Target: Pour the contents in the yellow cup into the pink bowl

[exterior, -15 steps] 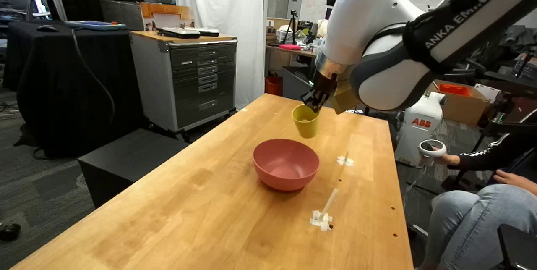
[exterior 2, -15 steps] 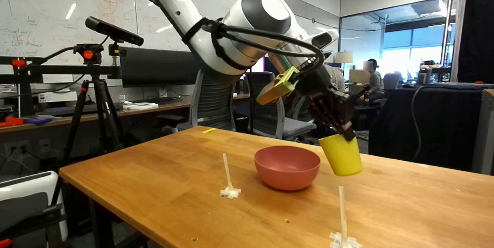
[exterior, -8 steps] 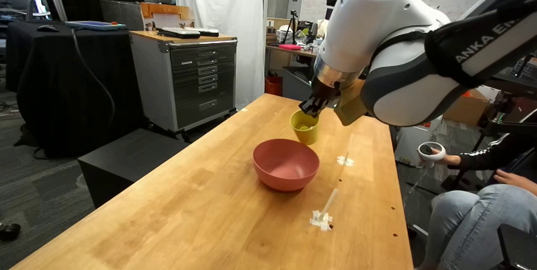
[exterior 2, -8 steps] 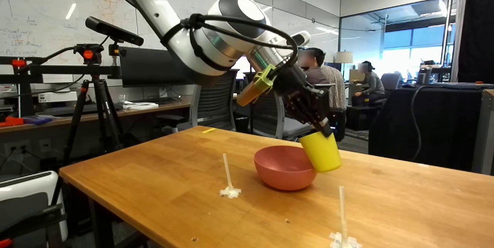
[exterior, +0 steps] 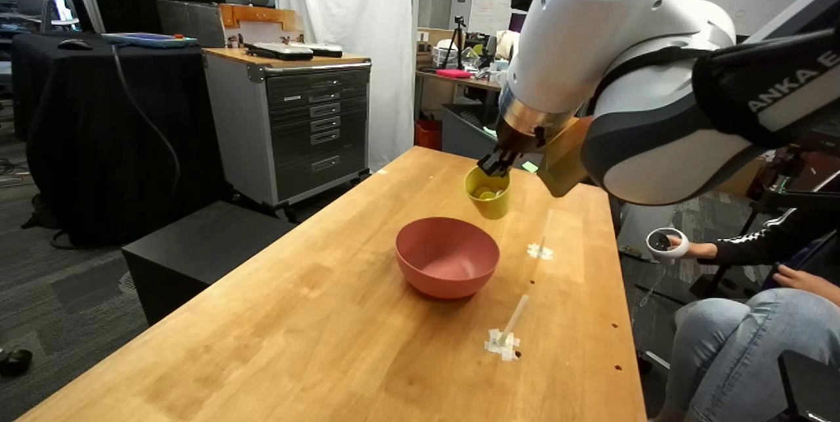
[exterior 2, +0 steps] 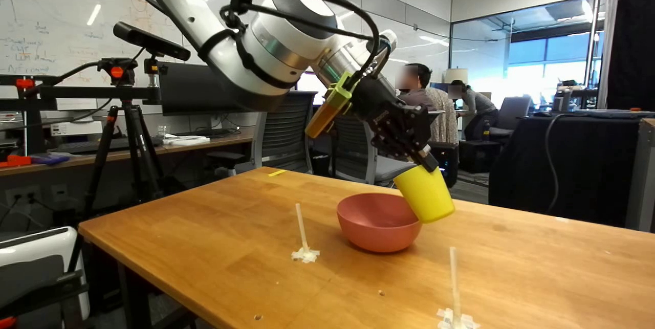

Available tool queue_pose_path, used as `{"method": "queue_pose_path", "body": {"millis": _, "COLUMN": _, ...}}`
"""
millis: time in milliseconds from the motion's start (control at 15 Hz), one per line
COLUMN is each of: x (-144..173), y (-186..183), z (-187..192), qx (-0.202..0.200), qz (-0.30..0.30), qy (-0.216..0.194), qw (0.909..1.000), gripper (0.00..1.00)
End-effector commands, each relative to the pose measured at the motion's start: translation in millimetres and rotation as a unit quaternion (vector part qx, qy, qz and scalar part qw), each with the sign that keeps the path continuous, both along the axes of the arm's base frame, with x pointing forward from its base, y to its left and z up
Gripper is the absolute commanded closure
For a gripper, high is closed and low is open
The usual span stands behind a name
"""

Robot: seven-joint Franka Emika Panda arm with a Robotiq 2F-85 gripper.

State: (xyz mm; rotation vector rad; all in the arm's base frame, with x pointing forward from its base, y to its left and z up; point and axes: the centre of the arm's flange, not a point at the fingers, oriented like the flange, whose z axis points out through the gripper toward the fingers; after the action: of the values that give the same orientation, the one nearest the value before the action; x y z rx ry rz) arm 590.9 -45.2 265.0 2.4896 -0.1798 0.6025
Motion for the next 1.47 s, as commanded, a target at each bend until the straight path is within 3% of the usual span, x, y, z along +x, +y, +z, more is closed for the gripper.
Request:
{"method": "queue_pose_path", "body": {"millis": 0, "x": -10.0, "y": 3.0, "z": 3.7, "qx": -0.045, "qz": 0.011, "qy": 0.007, "qw": 0.9989, "gripper": 0.95}}
{"method": "queue_pose_path", "body": {"millis": 733, "x": -9.8, "y": -8.8, "z": 11.3, "qx": -0.165, "qz": 0.030, "qy": 0.009, "qw": 0.9857, "gripper": 0.96}}
{"method": "queue_pose_path", "body": {"millis": 1400, "x": -21.8, "y": 1.9, "z": -7.6, "qx": -0.189, "qz": 0.040, "qy": 0.024, "qw": 0.9808, "gripper": 0.95}}
